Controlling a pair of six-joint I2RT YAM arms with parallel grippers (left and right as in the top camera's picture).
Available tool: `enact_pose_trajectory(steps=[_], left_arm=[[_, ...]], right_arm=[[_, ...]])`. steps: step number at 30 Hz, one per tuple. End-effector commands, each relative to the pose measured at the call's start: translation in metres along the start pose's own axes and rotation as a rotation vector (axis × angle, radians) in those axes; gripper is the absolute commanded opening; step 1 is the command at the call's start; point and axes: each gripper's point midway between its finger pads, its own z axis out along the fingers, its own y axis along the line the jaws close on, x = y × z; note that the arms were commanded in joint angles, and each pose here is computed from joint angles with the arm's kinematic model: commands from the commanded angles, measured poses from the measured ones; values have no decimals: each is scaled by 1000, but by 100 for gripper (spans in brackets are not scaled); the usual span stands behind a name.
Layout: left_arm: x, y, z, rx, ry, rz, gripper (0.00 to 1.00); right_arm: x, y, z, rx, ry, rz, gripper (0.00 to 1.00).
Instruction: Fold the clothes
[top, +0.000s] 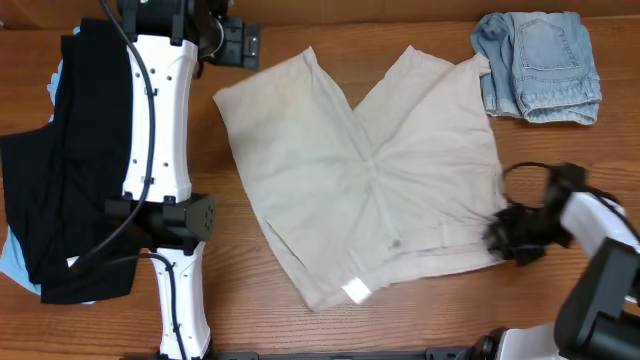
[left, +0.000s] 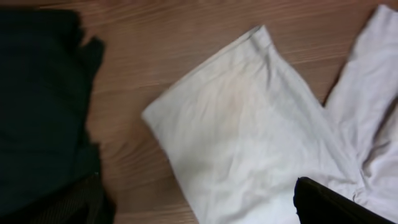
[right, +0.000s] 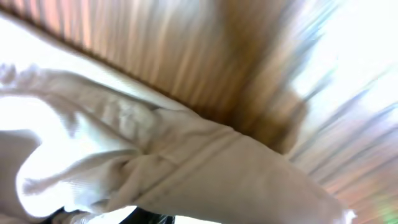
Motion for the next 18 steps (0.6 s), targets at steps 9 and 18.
enact_pose_trajectory(steps=[9,18], left_arm=[[-8,-150,65,289,-95,407,100],[-11,-233,128,356,-218,561,100]], right_arm=[[-56,-20,-69,-189,-85,-91,50],[-49,18,-165,-262,-298,-256,75]])
